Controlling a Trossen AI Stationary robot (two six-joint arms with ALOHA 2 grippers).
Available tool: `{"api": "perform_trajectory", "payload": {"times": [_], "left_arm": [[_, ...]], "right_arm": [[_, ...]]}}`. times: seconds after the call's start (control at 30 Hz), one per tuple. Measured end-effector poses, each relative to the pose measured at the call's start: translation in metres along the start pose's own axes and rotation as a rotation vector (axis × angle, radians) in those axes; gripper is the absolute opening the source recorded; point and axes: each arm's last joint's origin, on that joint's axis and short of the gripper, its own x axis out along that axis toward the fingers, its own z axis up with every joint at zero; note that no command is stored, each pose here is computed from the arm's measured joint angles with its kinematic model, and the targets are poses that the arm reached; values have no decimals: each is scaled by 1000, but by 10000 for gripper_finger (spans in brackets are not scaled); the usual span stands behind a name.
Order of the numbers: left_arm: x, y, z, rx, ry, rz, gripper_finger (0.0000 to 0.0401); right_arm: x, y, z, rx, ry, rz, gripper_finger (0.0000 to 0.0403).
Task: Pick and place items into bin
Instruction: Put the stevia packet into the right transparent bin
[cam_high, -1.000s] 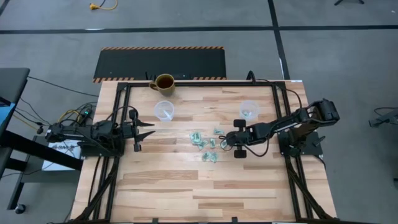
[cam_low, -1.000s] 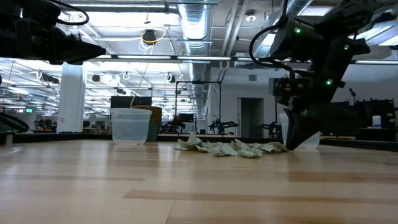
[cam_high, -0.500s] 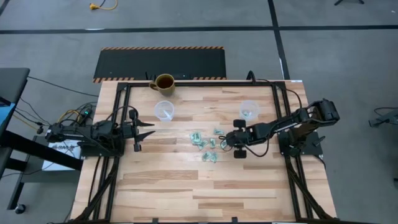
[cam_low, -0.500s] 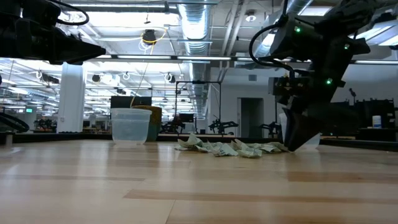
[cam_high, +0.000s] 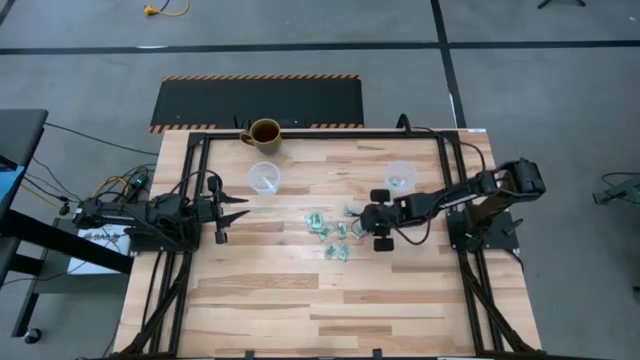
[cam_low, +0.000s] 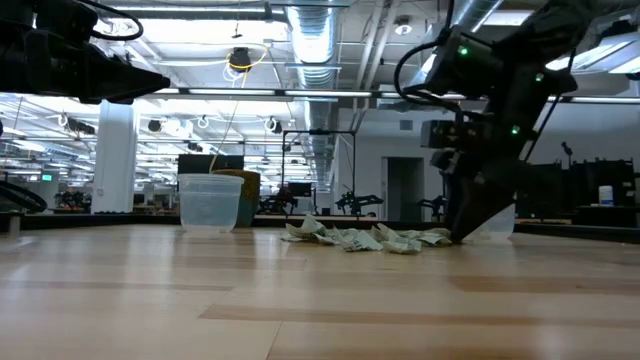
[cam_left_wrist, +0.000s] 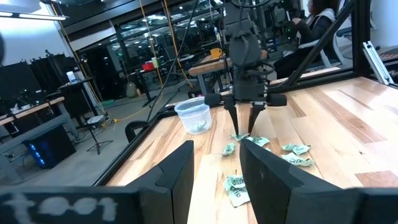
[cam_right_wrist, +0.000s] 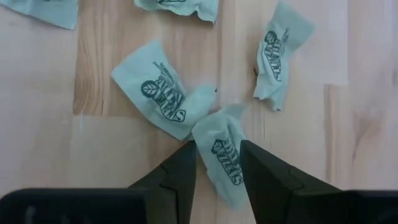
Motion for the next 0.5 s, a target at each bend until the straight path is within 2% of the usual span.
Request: {"api": "perform_trajectory", "payload": {"times": [0.27, 0.5], "left_arm": [[0, 0, 0, 3, 0, 0, 121], [0, 0, 0, -1, 0, 0, 121]], "right_arm": [[16, -14, -6, 57, 60, 55, 93], [23, -10, -4, 69, 61, 83, 10]]}}
